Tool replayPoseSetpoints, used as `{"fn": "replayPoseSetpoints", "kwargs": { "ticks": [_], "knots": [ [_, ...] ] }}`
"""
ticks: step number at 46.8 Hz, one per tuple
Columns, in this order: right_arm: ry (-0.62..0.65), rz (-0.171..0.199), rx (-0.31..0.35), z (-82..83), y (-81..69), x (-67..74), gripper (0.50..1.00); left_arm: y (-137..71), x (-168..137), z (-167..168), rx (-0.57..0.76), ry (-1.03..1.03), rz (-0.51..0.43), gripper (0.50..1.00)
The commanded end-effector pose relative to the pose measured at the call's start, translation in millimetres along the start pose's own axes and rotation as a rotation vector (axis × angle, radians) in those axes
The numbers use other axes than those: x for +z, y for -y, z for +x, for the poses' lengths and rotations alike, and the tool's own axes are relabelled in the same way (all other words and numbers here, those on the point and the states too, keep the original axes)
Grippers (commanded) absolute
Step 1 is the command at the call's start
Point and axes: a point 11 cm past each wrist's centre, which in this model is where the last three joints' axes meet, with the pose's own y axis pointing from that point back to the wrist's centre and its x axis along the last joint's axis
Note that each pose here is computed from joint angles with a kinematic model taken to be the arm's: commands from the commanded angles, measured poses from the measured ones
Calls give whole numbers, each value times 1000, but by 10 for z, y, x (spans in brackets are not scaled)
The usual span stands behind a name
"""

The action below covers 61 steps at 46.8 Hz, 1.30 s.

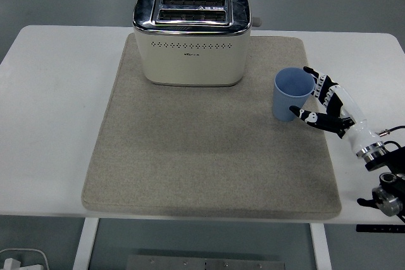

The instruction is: Put the water cup in front of the bread machine

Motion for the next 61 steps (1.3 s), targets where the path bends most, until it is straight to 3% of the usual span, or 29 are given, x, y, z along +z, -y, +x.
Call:
{"fn": "replayPoseSetpoints", "kwargs": {
  "ticks": [1, 17, 33, 61],
  "knots": [
    [-8, -13, 6, 17, 4, 42, 915, 0, -1, 1, 0, 0, 0, 996],
    [-14, -5, 39, 13, 100, 36, 915, 0, -3, 1, 0, 0, 1, 996],
    [-5, 35, 35, -7, 128, -118, 915, 0, -1, 1, 0, 0, 0, 996],
    [-32, -3, 55, 75, 107, 23, 915, 0, -1, 1, 0, 0, 0, 996]
  ]
}}
